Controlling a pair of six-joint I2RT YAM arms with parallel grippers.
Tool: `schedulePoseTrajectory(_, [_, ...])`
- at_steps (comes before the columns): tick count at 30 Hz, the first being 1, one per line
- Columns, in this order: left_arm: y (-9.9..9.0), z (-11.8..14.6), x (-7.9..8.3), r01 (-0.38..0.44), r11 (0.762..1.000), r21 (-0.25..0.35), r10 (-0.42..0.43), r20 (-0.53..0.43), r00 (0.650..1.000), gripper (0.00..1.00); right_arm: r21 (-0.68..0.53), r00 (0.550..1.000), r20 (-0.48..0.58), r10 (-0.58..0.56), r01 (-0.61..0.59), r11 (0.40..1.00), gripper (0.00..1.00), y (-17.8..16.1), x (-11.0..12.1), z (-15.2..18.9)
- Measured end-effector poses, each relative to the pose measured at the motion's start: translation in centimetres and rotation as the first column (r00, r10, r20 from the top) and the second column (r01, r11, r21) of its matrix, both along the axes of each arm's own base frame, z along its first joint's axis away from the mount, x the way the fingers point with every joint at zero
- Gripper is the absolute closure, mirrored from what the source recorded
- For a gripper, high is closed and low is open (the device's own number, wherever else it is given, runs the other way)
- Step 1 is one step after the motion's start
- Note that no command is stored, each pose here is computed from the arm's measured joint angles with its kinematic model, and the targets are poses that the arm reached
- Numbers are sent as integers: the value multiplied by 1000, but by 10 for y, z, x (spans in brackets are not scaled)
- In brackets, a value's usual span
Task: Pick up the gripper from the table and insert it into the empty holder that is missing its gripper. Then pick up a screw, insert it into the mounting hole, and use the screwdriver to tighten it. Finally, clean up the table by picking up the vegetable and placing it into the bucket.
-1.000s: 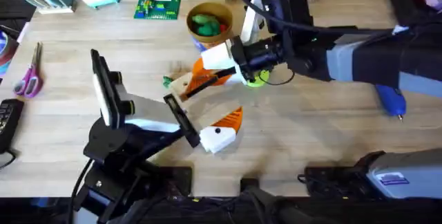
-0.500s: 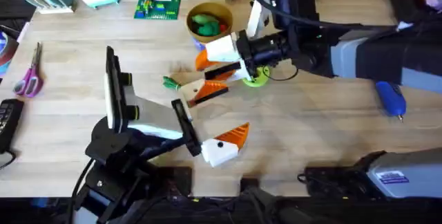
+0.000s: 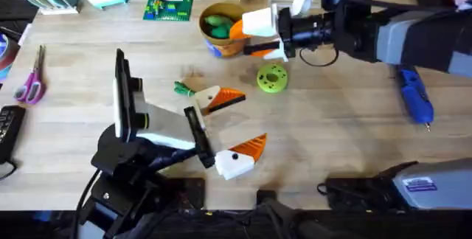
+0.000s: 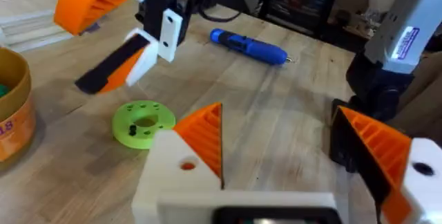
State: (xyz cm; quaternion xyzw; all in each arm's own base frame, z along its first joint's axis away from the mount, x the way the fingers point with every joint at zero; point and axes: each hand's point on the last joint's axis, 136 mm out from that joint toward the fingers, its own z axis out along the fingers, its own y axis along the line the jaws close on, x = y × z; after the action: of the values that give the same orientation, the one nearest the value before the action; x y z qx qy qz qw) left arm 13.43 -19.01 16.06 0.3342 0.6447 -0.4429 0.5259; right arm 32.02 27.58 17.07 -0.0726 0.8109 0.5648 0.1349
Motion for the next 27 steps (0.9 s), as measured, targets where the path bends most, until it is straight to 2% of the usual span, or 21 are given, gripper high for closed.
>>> schedulePoseTrajectory(3, [0,0,0,2,1000,0,-2,0,1000,8,-99,997,69,-36,43,994,99,-13,17,-1])
schedulePoseTrajectory(7, [0,0,0,2,1000,0,-2,0,1000,8,-314,992,125,-29,68,947,96,-38,22,-17])
schedulePoseTrajectory(10, [0,0,0,2,1000,0,-2,0,1000,8,-487,980,191,51,50,872,94,-57,17,-29])
schedulePoseTrajectory(14, [0,0,0,2,1000,0,-2,0,1000,7,-655,941,265,209,17,755,93,-69,8,-40])
schedulePoseTrajectory(17, [0,0,0,2,1000,0,-2,0,1000,7,-737,906,271,324,-21,676,93,-72,-2,-49])
schedulePoseTrajectory(19, [0,0,0,2,1000,0,-2,0,1000,7,-764,880,281,383,-36,644,97,-69,-6,-52])
schedulePoseTrajectory(23, [0,0,0,2,1000,0,-2,0,1000,8,-798,834,287,472,-65,599,231,-58,-11,-60])
schedulePoseTrajectory(27, [0,0,0,2,1000,0,-2,0,1000,8,-846,814,239,530,-93,525,342,-53,-14,-82])
